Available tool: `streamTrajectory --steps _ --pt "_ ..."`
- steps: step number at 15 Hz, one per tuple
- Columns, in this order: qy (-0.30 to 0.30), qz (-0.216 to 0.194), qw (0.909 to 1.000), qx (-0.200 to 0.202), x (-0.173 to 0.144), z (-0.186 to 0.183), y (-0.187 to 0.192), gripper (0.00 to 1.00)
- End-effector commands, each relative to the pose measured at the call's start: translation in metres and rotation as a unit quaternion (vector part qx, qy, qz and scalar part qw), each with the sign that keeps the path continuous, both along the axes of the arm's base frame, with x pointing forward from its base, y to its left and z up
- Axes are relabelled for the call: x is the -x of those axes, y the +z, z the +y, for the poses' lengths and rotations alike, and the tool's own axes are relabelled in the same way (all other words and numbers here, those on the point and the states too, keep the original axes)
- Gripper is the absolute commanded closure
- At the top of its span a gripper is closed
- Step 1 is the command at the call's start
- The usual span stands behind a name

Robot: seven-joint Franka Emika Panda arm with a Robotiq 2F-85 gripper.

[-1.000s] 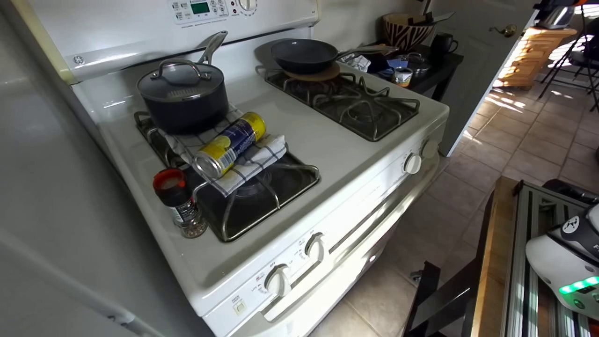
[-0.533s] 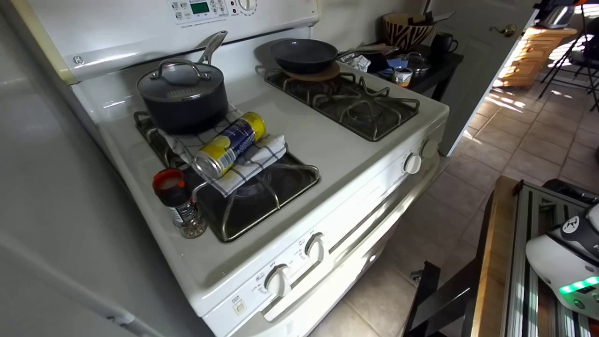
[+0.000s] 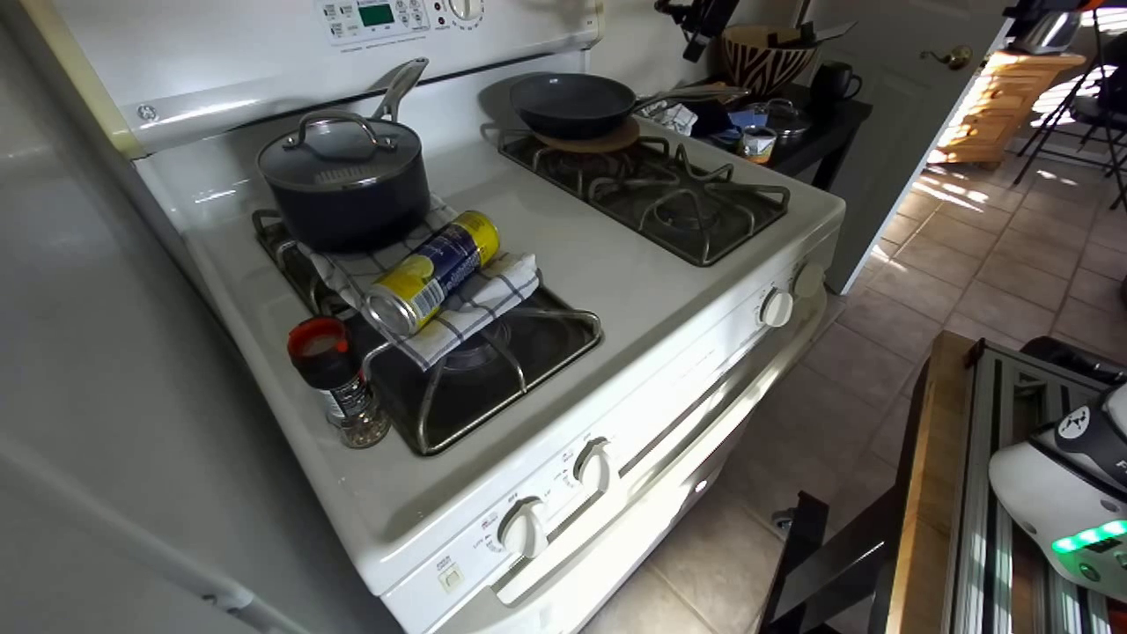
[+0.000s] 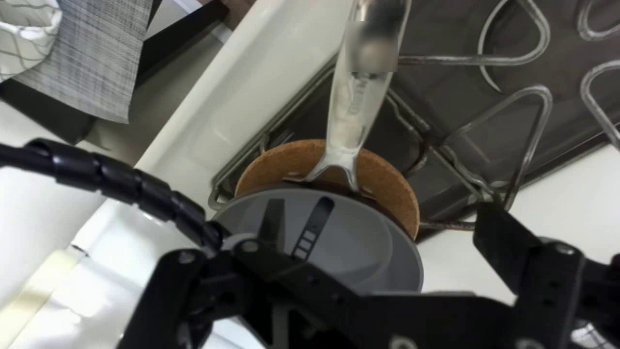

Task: Move the pan from the left rear plate and place it in the middle of the stove

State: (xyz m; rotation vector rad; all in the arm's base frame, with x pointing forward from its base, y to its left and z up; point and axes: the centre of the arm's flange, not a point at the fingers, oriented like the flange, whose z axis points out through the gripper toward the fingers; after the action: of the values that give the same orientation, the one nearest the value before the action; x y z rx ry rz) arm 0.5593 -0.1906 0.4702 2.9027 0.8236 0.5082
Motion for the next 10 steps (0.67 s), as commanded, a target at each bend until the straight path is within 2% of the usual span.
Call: streamTrajectory --steps 1,3,4,7,8,10 --pt "0.023 0.041 0.9986 -0.023 -0.036 -0.033 -0.020 0.00" --pt "0.030 0.048 0.9973 -0.046 -0.045 -0.041 -0.034 0.00" --pt "0.020 0.037 0.9988 -0.025 -0.023 -0.026 -0.027 0.00" --pt "0.023 0.043 0.9982 -0.035 -0.034 -0.035 -0.038 0.00" --pt "0.006 0.051 0.9985 -0.018 -0.036 -0.033 -0.042 0.00" --pt "-0.021 0.068 0.9974 -0.013 -0.037 -0.031 -0.049 0.00"
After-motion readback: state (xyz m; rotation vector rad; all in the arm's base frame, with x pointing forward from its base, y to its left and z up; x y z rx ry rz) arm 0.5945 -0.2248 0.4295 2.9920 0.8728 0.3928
